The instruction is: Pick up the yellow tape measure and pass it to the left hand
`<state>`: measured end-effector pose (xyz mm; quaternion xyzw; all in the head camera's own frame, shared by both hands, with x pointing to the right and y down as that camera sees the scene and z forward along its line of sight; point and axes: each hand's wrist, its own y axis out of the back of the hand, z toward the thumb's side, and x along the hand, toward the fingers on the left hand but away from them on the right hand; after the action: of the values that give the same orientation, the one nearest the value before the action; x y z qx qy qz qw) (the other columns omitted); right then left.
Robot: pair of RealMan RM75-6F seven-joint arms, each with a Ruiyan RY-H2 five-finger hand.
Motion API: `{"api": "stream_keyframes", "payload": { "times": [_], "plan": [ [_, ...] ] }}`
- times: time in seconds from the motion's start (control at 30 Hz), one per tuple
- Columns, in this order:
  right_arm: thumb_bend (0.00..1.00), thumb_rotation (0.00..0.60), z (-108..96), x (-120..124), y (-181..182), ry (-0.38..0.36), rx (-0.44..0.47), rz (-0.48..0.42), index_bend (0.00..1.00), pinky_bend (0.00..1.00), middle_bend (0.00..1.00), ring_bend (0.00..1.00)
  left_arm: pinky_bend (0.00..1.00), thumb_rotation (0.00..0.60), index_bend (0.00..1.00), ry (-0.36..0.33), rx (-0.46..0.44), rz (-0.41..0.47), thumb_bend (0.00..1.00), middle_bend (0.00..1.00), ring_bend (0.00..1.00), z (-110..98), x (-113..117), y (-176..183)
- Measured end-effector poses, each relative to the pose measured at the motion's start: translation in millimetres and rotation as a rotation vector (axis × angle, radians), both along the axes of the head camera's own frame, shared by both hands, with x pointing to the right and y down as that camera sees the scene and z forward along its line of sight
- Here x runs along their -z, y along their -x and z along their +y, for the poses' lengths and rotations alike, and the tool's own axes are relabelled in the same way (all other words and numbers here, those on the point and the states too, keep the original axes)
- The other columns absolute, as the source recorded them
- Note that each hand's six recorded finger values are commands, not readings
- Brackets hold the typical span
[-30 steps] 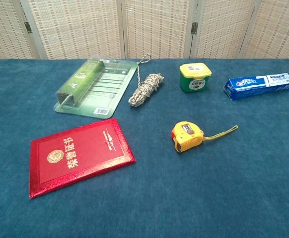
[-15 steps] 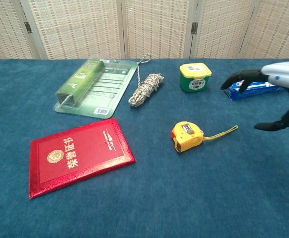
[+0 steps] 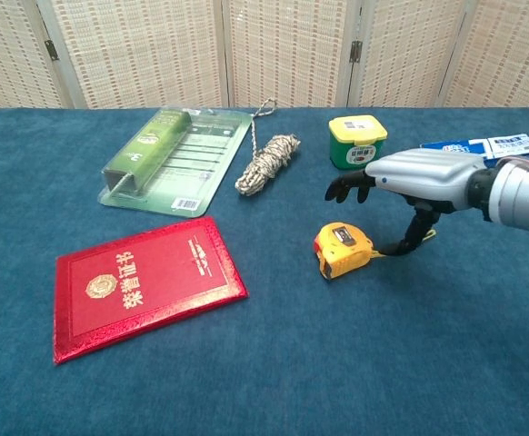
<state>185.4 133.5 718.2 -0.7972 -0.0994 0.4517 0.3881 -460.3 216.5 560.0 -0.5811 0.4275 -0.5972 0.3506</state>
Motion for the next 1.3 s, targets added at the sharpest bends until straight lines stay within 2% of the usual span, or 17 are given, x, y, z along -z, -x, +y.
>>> {"api": "stream_keyframes", "payload": {
  "times": [0.27,0.47,0.6,0.8,1.07,1.17,1.3],
  "plan": [
    [0.3,0.6,3,-19,9,0.008,0.032,0.037,0.19,0.12,0.23,0.25,0.0,0.6,0.19,0.003,0.01,-0.003,0.36,0.08,0.01,2,-1,3],
    [0.29,0.6,3,-25,18,0.01,0.034,0.034,0.22,0.12,0.24,0.25,0.0,0.6,0.19,0.0,0.013,-0.004,0.36,0.08,0.01,3,0,5],
    [0.3,0.6,2,-29,20,0.004,0.03,0.039,0.31,0.12,0.3,0.29,0.0,0.6,0.19,0.004,0.01,-0.006,0.36,0.08,0.01,4,0,5],
    [0.3,0.6,-4,-28,28,-0.003,-0.012,0.005,0.51,0.13,0.45,0.37,0.0,0.6,0.19,-0.002,0.001,0.0,0.36,0.08,0.01,-1,0,3],
    [0.29,0.6,-38,-4,42,-0.035,-0.141,-0.098,0.62,0.15,0.52,0.41,0.0,0.6,0.19,0.004,-0.06,0.079,0.36,0.08,0.01,-27,-7,-21],
    [0.29,0.6,-49,8,49,-0.039,-0.173,-0.133,0.62,0.15,0.53,0.41,0.0,0.6,0.19,0.015,-0.101,0.124,0.36,0.09,0.02,-43,-11,-39],
    [0.3,0.6,-61,18,56,-0.048,-0.199,-0.136,0.62,0.15,0.53,0.41,0.0,0.6,0.19,0.026,-0.136,0.204,0.34,0.1,0.04,-66,-17,-66]
  ]
}}
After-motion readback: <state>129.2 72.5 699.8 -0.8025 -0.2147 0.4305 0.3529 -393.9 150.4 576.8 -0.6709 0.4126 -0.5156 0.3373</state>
